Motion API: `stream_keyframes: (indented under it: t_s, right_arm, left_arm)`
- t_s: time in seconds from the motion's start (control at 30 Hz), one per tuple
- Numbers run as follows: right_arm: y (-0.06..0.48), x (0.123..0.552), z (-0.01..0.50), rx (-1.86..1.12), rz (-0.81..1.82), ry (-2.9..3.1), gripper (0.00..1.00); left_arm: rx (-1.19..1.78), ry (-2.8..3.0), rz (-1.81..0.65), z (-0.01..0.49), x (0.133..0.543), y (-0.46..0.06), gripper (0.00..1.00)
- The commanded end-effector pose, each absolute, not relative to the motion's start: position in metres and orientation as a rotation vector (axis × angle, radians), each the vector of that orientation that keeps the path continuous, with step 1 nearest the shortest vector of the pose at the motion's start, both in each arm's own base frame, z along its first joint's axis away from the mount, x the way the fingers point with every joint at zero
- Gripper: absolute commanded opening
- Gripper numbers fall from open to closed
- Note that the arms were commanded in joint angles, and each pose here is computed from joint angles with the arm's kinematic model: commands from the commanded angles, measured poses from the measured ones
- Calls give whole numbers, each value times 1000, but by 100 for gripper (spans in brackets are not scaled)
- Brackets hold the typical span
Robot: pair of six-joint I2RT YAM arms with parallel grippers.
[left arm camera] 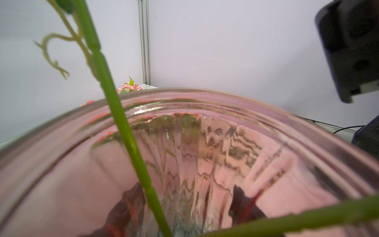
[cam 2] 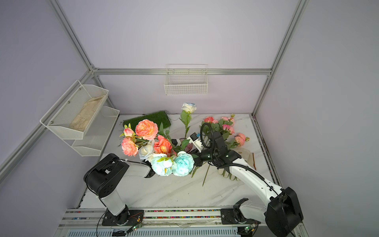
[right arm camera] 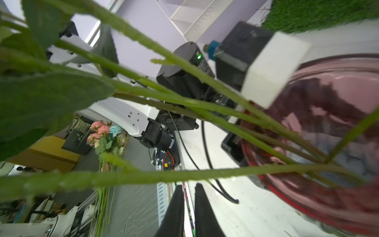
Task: Pick out pink flowers from the vase
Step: Adjust the flower in the vase.
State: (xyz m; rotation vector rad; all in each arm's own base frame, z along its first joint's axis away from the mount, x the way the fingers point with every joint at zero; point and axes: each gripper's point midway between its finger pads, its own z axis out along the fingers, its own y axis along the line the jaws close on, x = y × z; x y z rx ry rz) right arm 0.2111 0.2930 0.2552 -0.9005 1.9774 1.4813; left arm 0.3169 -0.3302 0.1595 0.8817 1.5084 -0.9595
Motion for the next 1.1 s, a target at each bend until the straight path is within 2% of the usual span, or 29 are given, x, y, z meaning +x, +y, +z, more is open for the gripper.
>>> stream_keyframes:
  t_s: [0.0, 0.13, 0.27, 0.7, 0.87, 1.07]
  right_arm:
    - [311, 209, 279, -938, 1575, 1832, 15]
    - [337, 219, 294, -937, 1615, 1732, 16]
    - [345, 237, 311, -871, 1545, 1661, 17]
    - [299, 315, 331, -477, 1022, 1680, 26]
    - [296, 324, 323, -483, 939, 1728, 27]
    - [289, 313, 332, -514, 917, 1702, 29]
  left_arm:
    - [881, 1817, -1020, 87, 301, -324, 0]
    - [880, 1819, -1017, 87, 302, -325, 0]
    - [878, 1818, -1016, 89, 302, -324, 0]
    - [873, 1823, -1008, 90, 299, -320, 0]
    - [876, 1829, -1012, 88, 298, -321, 0]
    - [877, 1822, -1012, 89, 299, -322, 0]
